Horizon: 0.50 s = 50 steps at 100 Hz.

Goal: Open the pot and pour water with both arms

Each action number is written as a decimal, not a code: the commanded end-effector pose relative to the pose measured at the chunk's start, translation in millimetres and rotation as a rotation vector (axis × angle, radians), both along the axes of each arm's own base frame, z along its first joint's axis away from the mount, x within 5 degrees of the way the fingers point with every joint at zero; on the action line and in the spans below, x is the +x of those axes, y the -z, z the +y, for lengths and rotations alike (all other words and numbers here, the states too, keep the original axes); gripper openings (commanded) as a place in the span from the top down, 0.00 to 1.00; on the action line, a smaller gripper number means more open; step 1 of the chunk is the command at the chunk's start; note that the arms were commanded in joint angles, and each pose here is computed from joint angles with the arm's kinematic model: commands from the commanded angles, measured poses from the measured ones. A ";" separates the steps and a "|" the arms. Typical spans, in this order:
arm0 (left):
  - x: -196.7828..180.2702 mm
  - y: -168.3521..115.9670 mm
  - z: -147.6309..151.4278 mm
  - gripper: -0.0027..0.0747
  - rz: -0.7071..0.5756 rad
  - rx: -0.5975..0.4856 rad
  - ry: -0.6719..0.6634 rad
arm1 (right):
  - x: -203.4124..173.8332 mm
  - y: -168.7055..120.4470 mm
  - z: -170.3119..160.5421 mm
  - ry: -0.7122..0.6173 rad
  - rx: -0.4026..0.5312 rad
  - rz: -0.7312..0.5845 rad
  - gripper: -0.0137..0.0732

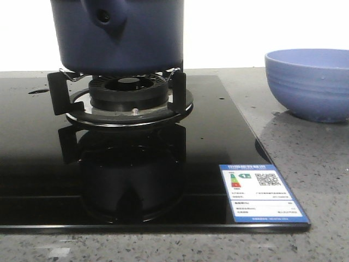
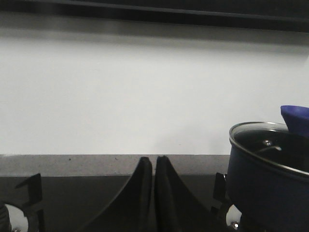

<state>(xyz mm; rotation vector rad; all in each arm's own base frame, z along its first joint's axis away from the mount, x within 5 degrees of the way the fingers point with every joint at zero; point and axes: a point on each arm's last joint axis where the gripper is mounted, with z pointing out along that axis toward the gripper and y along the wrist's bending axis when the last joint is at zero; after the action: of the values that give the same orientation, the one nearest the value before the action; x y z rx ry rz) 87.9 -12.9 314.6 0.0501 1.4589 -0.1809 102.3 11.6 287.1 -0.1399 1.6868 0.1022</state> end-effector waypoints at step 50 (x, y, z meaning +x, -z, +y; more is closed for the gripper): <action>-16.7 9.5 5.9 0.99 -0.070 -0.076 -0.024 | -6.9 3.7 -5.8 0.083 0.049 -0.054 0.91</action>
<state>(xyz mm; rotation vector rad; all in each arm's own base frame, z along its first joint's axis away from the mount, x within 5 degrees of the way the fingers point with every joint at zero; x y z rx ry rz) 72.0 -10.0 294.0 0.0140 1.4327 -0.2202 95.0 8.7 273.2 -0.0652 1.6704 0.0977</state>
